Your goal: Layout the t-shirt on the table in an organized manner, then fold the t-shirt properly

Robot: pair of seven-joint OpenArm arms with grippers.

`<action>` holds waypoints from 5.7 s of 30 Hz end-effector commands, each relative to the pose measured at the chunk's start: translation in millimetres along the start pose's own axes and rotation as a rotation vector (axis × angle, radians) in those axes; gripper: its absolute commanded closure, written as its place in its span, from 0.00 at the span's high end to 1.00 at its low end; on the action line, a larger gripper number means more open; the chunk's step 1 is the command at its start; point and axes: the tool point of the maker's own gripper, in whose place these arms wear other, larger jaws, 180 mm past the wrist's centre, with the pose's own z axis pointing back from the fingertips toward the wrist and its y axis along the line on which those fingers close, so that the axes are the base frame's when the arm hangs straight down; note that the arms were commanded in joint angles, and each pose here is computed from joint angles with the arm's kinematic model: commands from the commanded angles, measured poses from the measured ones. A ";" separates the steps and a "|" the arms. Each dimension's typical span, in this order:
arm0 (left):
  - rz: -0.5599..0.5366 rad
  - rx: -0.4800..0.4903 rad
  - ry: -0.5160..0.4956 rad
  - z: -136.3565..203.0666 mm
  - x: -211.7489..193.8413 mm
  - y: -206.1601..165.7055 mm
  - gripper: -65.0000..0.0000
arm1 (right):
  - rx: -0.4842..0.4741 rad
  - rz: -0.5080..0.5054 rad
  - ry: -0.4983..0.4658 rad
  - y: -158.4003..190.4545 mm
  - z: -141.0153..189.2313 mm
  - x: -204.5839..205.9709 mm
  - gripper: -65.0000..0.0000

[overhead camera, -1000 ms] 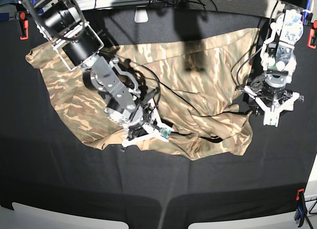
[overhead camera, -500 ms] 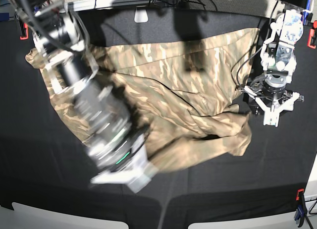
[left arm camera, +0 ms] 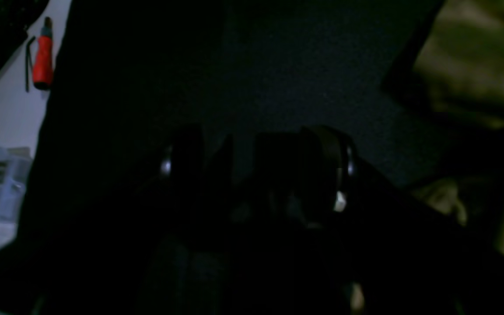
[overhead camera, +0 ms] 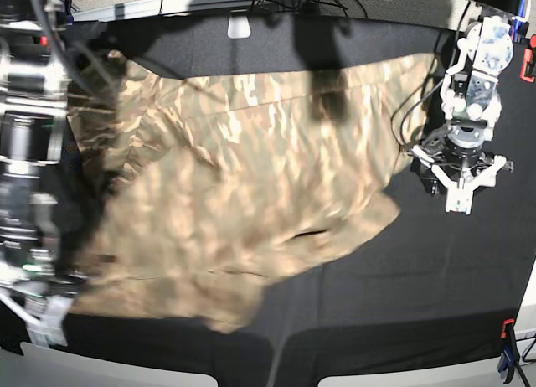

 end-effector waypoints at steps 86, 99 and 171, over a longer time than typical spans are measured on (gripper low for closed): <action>0.051 -1.270 0.195 157.1 -19.2 -212.0 0.00 | 0.050 0.013 0.284 -69.7 31.7 -71.3 0.00; 0.039 -1.311 0.117 207.0 -8.4 -214.8 0.05 | 0.006 0.083 0.440 -91.7 43.6 -132.2 0.00; 0.153 -1.007 0.334 28.8 -6.7 -186.2 0.61 | 0.394 -0.231 -0.225 -10.6 39.4 15.7 0.45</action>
